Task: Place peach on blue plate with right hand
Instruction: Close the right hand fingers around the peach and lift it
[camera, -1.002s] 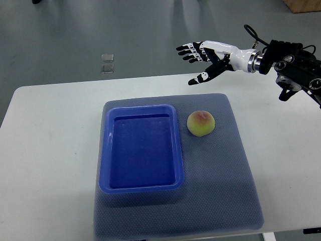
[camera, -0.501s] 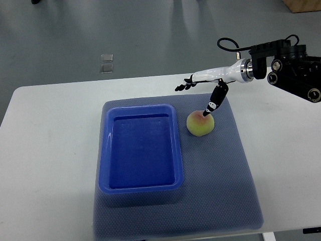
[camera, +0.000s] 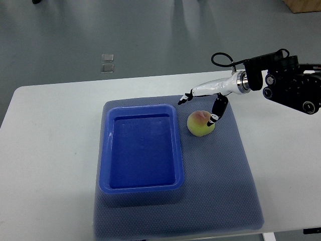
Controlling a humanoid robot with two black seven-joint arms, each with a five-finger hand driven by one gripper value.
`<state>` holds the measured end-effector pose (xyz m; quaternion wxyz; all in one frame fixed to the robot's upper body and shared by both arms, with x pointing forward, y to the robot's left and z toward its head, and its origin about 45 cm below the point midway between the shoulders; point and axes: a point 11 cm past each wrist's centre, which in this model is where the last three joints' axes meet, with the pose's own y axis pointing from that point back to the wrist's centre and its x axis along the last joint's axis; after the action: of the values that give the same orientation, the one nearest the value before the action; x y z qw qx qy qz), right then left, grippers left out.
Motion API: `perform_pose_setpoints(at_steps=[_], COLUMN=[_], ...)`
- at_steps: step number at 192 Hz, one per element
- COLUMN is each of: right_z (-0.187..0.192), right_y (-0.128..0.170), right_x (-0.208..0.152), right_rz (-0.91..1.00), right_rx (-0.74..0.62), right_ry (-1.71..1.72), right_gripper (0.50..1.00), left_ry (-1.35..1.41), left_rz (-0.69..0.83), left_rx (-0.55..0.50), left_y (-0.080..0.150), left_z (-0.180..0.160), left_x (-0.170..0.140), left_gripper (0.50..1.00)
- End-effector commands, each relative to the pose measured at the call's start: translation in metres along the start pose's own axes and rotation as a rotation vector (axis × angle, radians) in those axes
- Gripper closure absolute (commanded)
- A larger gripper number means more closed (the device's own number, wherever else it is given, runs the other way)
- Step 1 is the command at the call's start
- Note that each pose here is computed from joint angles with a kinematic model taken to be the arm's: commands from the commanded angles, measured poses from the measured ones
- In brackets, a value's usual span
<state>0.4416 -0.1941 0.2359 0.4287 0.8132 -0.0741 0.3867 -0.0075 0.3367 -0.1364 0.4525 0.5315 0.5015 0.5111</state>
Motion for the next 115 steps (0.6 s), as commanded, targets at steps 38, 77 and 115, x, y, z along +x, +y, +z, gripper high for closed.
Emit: perform_pose_setpoints(at_steps=[38,77,115], right_z=[0.005,0.005,0.005], right_y=[-0.004,-0.011,-0.018], right_x=[-0.013,-0.026,-0.033], right_rz=[-0.008,-0.030,-0.029], right_rx=[-0.008,-0.004,-0.005], right_ry=[-0.009,-0.022,-0.016], right_gripper=[0.583,0.589,0.609], left_ry=[0.000,0.000,0.000], left_rz=[0.000,0.000,0.000], left_rx=[0.000,-0.001,0.000], left_y=[0.000,0.000,0.000], left_z=[0.000,0.000,0.000], left_x=[0.000,0.000,0.000], left_gripper=[0.500,0.500,0.500])
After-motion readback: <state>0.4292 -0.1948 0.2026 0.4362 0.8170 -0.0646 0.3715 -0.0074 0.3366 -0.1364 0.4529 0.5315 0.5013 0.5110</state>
